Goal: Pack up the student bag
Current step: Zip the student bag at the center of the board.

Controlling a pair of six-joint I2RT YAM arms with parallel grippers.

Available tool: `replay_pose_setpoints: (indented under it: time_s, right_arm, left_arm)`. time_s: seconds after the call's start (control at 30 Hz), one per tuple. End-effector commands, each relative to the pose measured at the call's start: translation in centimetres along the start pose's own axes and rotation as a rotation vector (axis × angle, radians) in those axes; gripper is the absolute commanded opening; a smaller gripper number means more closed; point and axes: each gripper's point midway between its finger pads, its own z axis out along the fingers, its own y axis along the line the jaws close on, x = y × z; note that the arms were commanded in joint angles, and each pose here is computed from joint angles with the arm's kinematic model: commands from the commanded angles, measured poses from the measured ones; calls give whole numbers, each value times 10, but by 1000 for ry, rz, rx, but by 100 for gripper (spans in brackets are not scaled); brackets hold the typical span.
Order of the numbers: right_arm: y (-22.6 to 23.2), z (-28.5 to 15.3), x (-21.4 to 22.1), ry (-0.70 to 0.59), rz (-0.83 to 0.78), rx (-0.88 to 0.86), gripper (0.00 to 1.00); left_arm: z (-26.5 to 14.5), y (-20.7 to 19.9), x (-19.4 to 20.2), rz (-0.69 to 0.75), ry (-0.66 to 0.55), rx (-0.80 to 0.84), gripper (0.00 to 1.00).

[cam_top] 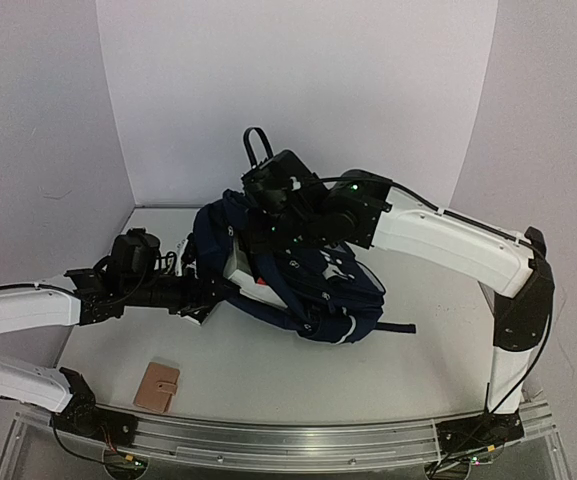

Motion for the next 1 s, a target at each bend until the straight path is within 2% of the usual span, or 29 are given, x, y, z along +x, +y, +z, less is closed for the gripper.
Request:
replay_pose_setpoints:
  time_s: [0.0, 0.07, 0.13, 0.43, 0.5, 0.63, 0.73, 0.97]
  right_arm:
    - [4, -49, -73, -230, 172, -70, 0]
    - [-5, -48, -71, -236, 170, -37, 0]
    - [-17, -42, -67, -232, 166, 5, 0]
    - [-102, 11, -34, -147, 202, 202, 0]
    - [-110, 16, -31, -139, 209, 219, 0]
    - [-117, 13, -34, -147, 221, 222, 0]
    - [-121, 10, -34, -151, 213, 229, 0]
    - [-145, 45, 4, -58, 161, 304, 0]
  left_arm:
    - [5, -32, -26, 65, -48, 84, 54]
    - [4, -44, -25, 85, -35, 125, 41]
    - [-1, -57, -26, 113, -31, 167, 32]
    - [-47, -125, -35, 285, 16, 308, 11]
    - [-50, -136, -34, 308, 39, 345, 2]
    - [-53, -149, -42, 348, 17, 382, 0]
    - [-63, -177, -51, 400, -3, 489, 0]
    - [-75, -235, -68, 512, 39, 691, 0]
